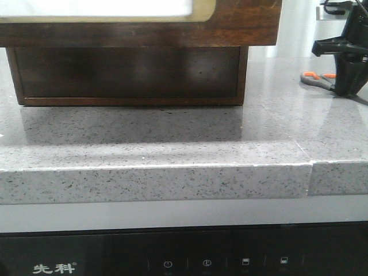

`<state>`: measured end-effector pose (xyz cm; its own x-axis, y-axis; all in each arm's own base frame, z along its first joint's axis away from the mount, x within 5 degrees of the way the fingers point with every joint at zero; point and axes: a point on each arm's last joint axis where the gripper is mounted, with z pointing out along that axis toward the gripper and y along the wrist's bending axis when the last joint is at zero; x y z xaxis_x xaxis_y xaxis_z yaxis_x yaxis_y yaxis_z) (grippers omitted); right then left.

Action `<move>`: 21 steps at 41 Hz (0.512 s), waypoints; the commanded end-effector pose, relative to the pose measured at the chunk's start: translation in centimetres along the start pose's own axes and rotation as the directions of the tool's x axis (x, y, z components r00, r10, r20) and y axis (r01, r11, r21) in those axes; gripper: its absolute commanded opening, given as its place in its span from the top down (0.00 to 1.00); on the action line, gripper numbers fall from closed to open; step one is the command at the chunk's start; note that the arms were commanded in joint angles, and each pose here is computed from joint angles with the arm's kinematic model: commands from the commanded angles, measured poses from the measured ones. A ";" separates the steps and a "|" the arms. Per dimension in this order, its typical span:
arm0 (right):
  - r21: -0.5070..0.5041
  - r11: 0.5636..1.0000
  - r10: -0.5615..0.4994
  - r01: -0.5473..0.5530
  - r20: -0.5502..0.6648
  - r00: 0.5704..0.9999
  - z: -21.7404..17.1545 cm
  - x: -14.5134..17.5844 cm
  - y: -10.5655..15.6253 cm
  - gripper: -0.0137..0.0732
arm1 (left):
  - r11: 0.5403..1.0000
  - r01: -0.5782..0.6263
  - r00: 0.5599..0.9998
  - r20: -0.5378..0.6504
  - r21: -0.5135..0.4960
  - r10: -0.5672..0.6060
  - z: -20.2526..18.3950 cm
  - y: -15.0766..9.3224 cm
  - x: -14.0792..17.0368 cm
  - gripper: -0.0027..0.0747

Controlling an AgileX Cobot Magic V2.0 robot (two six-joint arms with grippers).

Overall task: Put scissors in drawer with both arms
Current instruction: 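Lift the scissors with the right gripper and carry them over the drawer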

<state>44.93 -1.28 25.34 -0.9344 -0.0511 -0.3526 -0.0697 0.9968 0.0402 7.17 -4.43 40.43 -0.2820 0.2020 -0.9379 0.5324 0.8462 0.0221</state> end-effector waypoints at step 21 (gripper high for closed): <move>-0.012 1.000 -0.009 0.014 0.298 0.954 -13.1 -0.3 1.4 0.79 | 1.000 0.009 0.994 0.109 0.006 -0.010 -0.5 0.0 -1.5 0.40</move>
<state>42.81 -0.86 31.63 -0.8827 -0.0415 -0.4680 -0.0764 0.9955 0.0557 7.17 -4.43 40.43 -0.2821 0.2020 -0.9379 0.5324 0.8462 0.0221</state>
